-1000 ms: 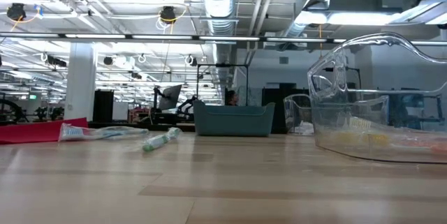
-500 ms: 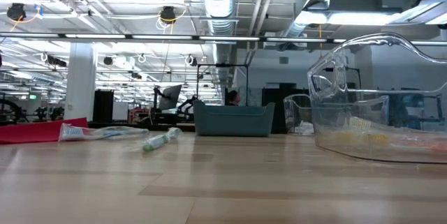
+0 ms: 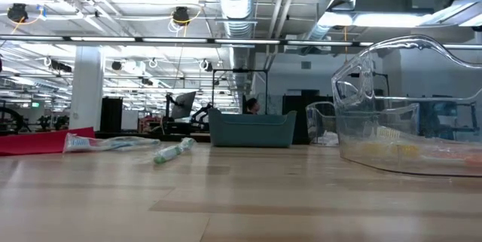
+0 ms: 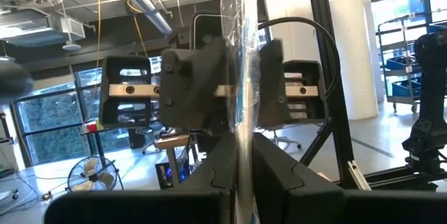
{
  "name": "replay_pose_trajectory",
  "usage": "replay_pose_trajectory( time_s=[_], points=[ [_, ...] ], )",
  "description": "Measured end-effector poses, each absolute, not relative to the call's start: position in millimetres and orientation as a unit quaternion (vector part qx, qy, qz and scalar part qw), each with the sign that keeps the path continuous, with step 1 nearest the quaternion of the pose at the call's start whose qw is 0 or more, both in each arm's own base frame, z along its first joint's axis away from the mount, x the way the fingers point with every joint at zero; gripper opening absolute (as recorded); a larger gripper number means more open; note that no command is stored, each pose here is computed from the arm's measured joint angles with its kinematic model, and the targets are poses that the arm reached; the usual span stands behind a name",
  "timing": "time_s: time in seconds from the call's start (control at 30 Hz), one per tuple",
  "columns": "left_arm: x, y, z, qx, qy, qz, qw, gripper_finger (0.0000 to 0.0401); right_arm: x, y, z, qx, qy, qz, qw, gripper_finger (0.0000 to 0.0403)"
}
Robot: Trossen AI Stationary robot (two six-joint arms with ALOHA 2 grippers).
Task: Pick & Place Toothbrushes
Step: Put the blue toothbrush into the blue bin
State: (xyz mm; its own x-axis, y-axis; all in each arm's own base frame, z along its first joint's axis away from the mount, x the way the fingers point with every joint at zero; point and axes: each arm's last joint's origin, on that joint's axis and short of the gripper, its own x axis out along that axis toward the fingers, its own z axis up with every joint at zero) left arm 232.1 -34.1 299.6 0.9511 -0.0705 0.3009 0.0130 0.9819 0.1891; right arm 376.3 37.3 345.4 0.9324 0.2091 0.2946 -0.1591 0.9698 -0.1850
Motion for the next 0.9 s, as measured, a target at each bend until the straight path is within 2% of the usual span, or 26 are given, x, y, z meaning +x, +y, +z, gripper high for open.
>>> replay_pose_trajectory(
  time_s=[0.13, 0.2, 0.4, 0.57, 0.9],
  points=[
    [232.1, -34.1, 299.4, 0.093, -0.154, -0.022, 0.983, 0.0020, 376.9, 37.3, 343.2, -0.080, -0.147, 0.094, 0.981, 0.0035],
    [232.1, -34.1, 299.2, 0.093, -0.153, -0.021, 0.984, 0.0040, 376.9, 36.8, 343.2, -0.081, -0.145, 0.090, 0.982, 0.0015],
    [233.6, -34.4, 293.2, 0.096, -0.120, -0.006, 0.988, 0.0114, 378.1, 37.3, 338.9, -0.075, -0.117, 0.026, 0.990, 0.0009],
    [234.9, -33.8, 281.6, 0.102, -0.054, 0.052, 0.992, 0.0157, 378.6, 35.4, 336.5, -0.080, -0.100, -0.025, 0.991, 0.0007],
    [221.8, -28.6, 270.1, 0.190, 0.071, 0.190, 0.960, 0.0193, 379.2, 8.2, 329.5, -0.109, -0.030, -0.164, 0.980, 0.0006]
  ],
)
